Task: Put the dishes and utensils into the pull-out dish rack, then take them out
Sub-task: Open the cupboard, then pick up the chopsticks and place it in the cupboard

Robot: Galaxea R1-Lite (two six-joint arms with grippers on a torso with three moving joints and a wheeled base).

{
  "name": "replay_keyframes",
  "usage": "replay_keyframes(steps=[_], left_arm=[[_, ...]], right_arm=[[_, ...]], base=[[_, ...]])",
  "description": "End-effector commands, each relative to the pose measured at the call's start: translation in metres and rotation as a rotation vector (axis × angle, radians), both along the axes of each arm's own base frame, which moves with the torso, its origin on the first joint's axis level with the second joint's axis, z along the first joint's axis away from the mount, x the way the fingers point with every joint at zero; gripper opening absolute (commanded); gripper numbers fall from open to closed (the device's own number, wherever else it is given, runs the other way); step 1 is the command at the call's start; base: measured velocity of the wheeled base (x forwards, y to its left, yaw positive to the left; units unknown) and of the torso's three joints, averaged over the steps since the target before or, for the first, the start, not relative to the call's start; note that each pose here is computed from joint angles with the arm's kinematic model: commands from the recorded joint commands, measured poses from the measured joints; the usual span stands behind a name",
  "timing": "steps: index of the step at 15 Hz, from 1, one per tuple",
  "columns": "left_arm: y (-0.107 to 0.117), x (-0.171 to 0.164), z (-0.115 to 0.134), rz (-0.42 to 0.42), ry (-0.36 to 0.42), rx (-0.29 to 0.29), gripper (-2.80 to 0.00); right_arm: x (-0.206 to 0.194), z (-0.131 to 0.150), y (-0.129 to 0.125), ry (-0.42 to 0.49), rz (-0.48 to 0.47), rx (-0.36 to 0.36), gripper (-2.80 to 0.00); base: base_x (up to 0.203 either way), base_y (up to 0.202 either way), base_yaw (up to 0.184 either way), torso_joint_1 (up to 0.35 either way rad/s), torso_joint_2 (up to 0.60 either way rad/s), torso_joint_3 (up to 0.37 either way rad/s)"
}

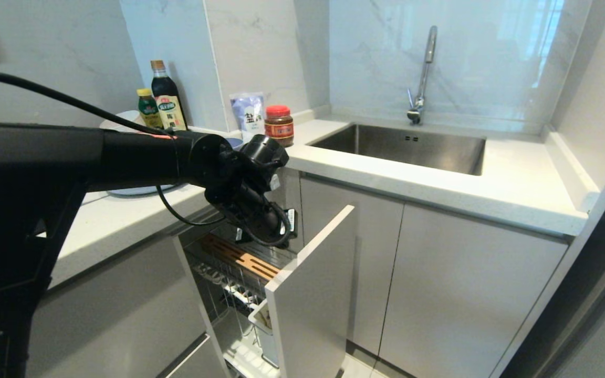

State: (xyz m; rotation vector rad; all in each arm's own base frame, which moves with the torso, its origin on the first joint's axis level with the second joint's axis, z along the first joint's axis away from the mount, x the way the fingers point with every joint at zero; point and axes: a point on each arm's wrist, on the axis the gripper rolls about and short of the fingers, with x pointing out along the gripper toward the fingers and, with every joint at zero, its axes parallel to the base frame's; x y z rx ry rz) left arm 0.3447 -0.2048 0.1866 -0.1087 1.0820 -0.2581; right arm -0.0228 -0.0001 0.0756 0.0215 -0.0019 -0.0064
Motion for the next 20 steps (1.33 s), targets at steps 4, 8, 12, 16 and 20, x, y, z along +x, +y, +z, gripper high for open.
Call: replay_keyframes(steps=[4, 8, 12, 16, 20], left_arm=[[-0.023, -0.020, -0.011, -0.071, 0.040, 0.024, -2.80], [-0.037, -0.033, -0.021, -0.120, 0.049, 0.032, -2.80], [-0.042, -0.041, -0.020, -0.143, 0.043, 0.029, -2.80], [-0.051, -0.055, -0.020, -0.183, 0.050, 0.034, -2.80], [-0.060, -0.068, -0.023, -0.222, 0.062, 0.043, -2.80]], right_arm=[[0.000, 0.000, 0.000, -0.001, 0.000, 0.000, -2.80], [0.000, 0.000, 0.000, -0.002, 0.000, 0.000, -2.80], [0.000, 0.000, 0.000, -0.001, 0.000, 0.001, -2.80], [0.000, 0.000, 0.000, -0.002, 0.000, 0.001, -2.80], [0.000, 0.000, 0.000, -0.001, 0.000, 0.000, -2.80]], base=[[0.000, 0.000, 0.000, 0.000, 0.00, 0.000], [0.000, 0.000, 0.000, 0.000, 0.00, 0.000], [0.000, 0.000, 0.000, 0.000, 0.00, 0.000], [0.000, 0.000, 0.000, 0.000, 0.00, 0.000], [0.000, 0.000, 0.000, 0.000, 0.00, 0.000]])
